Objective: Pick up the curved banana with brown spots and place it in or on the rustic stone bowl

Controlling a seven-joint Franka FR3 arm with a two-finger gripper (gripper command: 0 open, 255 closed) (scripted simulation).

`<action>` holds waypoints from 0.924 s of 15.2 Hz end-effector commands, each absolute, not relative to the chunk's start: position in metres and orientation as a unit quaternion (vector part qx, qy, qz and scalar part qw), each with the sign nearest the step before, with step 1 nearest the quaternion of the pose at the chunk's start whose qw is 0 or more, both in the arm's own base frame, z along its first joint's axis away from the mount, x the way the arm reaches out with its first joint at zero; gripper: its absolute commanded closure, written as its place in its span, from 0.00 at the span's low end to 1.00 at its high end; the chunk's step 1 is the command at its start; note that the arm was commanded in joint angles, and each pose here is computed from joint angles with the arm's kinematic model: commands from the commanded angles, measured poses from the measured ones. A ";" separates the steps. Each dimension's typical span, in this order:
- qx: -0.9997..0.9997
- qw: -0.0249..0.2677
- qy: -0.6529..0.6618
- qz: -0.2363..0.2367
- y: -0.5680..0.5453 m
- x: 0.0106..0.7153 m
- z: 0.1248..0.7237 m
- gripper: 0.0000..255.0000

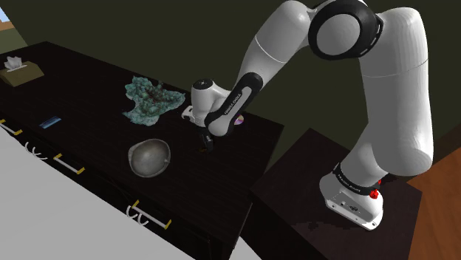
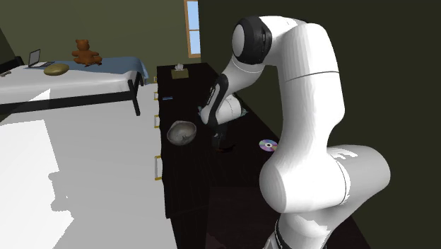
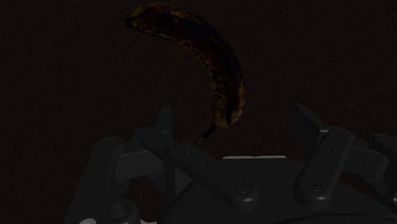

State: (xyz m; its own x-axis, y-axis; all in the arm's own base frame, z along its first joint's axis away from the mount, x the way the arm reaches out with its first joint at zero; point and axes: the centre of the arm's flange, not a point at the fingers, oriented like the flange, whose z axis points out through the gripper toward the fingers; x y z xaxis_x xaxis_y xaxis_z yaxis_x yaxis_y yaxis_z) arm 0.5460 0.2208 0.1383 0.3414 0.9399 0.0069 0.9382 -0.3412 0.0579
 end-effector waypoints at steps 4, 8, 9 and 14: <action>0.818 0.022 0.574 0.019 0.219 0.547 0.112 0.00; 0.818 0.022 0.574 0.019 0.219 0.547 0.109 0.00; 0.818 0.022 0.574 0.019 0.219 0.547 0.109 0.00; 0.818 0.022 0.574 0.019 0.219 0.547 0.109 1.00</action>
State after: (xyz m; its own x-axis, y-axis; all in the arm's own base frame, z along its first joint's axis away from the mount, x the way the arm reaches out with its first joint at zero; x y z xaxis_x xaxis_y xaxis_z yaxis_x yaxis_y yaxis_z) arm 0.5471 0.2194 0.1089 0.3393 0.9407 0.0069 0.9390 -0.3391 0.0578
